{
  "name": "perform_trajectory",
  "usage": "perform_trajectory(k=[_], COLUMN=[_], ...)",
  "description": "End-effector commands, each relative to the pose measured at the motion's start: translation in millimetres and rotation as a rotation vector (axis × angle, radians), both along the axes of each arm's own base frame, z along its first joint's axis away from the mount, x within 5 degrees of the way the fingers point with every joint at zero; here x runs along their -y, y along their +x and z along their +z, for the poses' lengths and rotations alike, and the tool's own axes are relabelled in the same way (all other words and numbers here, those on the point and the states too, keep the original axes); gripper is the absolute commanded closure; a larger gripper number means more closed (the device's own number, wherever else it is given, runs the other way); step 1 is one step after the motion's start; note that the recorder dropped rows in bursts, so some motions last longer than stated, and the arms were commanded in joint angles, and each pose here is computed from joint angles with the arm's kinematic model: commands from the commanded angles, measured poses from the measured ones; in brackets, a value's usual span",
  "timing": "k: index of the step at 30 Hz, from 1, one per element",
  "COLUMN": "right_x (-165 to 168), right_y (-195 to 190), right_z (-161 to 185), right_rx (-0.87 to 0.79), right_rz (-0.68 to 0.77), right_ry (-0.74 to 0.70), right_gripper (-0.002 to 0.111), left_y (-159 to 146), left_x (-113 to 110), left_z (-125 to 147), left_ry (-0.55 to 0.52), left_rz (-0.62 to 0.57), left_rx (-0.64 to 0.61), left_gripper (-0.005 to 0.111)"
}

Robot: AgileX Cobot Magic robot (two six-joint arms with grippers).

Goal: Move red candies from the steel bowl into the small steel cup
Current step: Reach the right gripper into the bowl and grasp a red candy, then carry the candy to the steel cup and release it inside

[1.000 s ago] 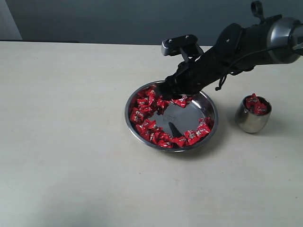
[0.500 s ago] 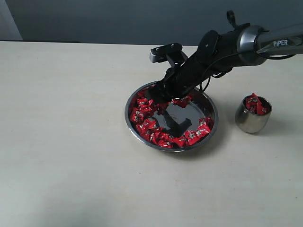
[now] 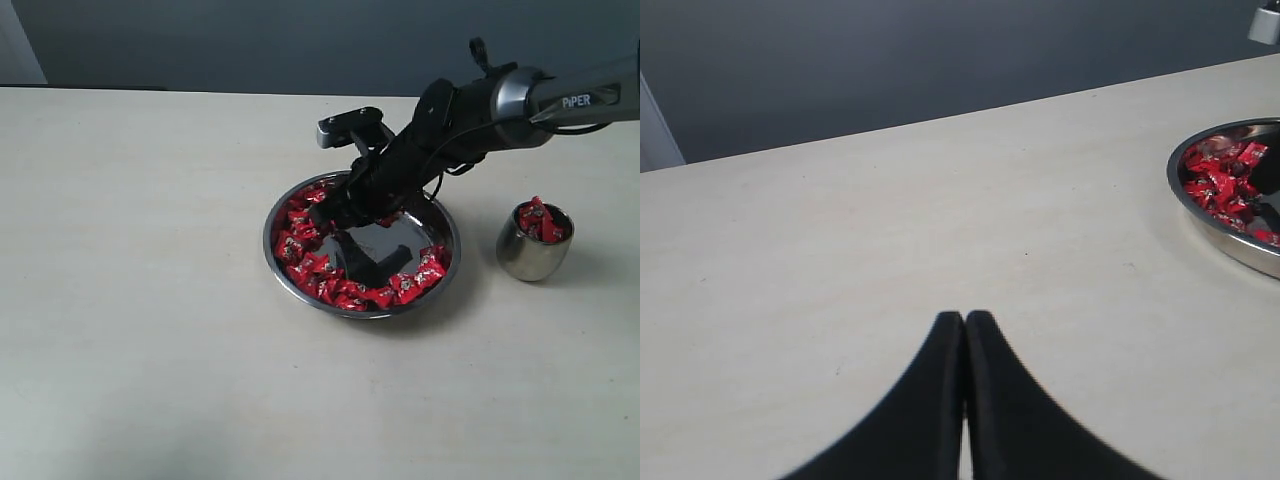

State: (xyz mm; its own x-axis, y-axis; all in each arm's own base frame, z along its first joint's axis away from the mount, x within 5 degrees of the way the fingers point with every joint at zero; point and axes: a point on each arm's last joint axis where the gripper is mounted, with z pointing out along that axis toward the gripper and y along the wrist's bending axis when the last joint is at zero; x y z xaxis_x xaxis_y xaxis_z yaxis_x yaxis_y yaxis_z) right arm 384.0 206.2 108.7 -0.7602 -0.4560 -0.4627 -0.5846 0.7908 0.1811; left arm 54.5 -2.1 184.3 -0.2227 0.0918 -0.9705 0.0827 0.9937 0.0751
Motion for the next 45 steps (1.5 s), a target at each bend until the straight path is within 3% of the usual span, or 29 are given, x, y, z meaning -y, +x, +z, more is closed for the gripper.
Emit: perform_trajectory(k=[1, 13, 19, 24, 31, 37, 45], right_x=[-0.9, 7.0, 55.4, 83.4, 109.8, 138.1, 159.5], right_y=[-4.0, -19.0, -36.2, -64.6, -105.7, -112.1, -103.7], right_z=[7.4, 77.4, 145.5, 199.5, 174.2, 140.2, 129.6], right_rx=[-0.025, 0.016, 0.085, 0.129, 0.121, 0.112, 0.148], right_rz=[0.038, 0.072, -0.093, -0.201, -0.27, -0.375, -0.456], right_ry=[-0.002, 0.002, -0.235, -0.228, -0.313, -0.333, -0.285], right_gripper=[0.109, 0.109, 0.109, 0.109, 0.109, 0.109, 0.109], left_y=[-0.2, -0.2, -0.2, -0.2, -0.2, -0.2, -0.2], left_x=[0.2, 0.2, 0.2, 0.2, 0.2, 0.2, 0.2], left_z=[1.1, 1.1, 1.1, 1.1, 1.1, 1.1, 1.1], left_ry=[-0.008, -0.008, -0.008, -0.008, -0.008, -0.008, -0.008], left_rz=[-0.003, -0.003, -0.003, -0.003, -0.003, -0.003, -0.003], left_rx=[0.01, 0.01, 0.01, 0.01, 0.01, 0.01, 0.01], left_gripper=[0.106, 0.106, 0.106, 0.106, 0.106, 0.106, 0.106])
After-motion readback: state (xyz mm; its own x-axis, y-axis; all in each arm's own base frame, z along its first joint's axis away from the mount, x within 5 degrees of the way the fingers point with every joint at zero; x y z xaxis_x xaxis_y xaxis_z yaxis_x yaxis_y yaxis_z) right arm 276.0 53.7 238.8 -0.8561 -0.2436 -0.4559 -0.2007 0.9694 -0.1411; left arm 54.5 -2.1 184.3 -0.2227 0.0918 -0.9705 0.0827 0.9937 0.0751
